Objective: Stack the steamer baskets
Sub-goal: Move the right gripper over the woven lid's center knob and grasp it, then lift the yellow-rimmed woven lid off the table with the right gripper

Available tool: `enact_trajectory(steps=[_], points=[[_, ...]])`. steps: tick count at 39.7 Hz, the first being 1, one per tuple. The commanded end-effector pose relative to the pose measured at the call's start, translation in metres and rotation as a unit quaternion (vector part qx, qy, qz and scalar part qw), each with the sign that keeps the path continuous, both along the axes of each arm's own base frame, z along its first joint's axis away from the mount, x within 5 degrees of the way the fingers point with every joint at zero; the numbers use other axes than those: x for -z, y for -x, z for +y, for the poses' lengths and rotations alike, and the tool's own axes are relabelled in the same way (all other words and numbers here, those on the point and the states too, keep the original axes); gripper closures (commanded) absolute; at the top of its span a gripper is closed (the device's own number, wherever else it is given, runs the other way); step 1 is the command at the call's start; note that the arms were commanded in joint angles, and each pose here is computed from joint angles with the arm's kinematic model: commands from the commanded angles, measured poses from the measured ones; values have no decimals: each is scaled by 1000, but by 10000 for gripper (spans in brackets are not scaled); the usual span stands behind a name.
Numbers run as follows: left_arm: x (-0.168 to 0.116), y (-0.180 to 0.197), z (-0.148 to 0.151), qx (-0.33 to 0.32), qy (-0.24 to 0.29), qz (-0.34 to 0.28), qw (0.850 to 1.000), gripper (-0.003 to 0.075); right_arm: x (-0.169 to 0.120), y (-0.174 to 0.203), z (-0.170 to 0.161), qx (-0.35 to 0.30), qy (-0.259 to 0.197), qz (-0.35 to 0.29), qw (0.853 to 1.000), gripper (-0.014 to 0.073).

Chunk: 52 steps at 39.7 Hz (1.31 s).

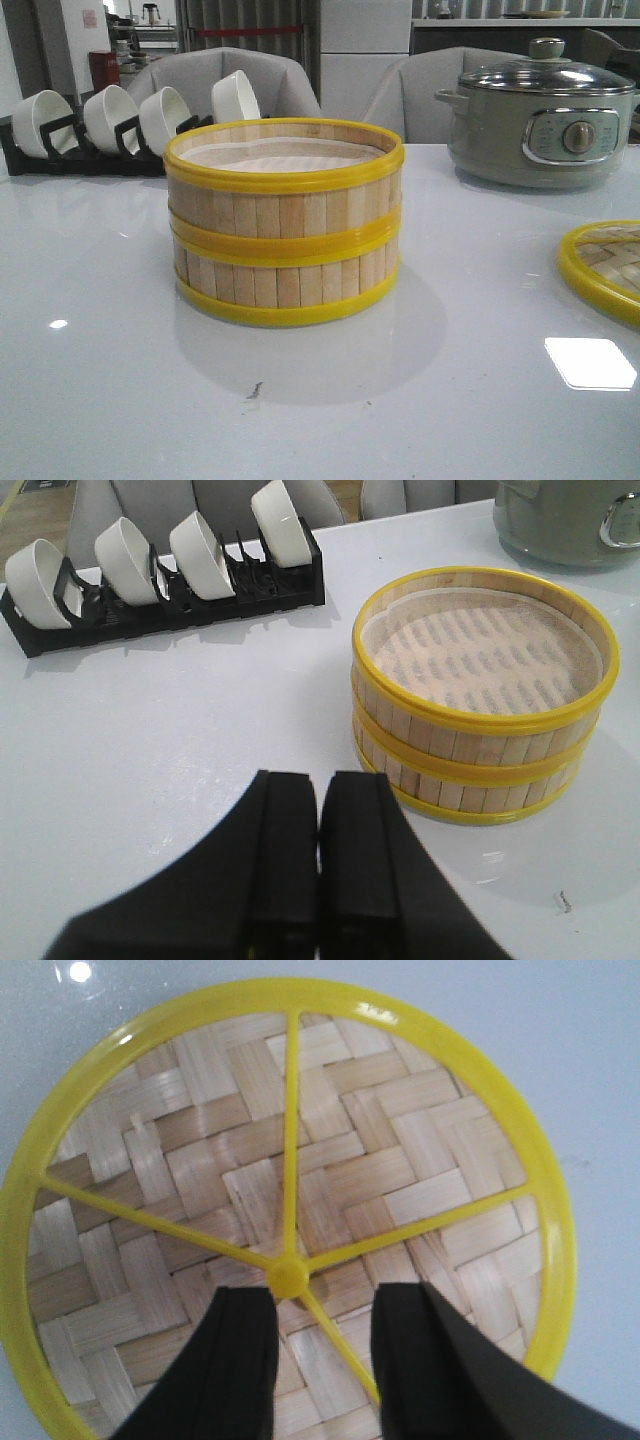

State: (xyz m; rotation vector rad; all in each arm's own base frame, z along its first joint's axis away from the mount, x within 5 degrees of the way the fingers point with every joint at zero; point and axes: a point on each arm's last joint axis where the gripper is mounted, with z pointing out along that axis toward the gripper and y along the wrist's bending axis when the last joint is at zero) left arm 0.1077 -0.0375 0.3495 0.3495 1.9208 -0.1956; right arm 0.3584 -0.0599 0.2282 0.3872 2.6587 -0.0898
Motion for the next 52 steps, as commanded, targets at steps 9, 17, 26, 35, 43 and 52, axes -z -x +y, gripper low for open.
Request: enact_trajectory(steps=[9,17,26,35,43,52], points=[[-16,-1,-1,3,21,-47,999,634,-19,-5,-3,2,4,-41,999,243],[-16,-1,-1,3,21,-47,999,634,-20,-7,-1,8,-11,-54,998,243],[-16,-1,-1,3,21,-47,999,634,-19,-7,-1,9,-15,-55,998,243],[-16,-1,-1,2,19,-47,999,634,-12,-10,-1,10,-16,-46,999,243],[-16,-1,-1,2,17,-48,999,634,-9,-11,-1,10,-16,-43,999,243],[-16,-1,-1,2,17,-48,999,634,-9,-13,-1,9,-15,-54,998,243]])
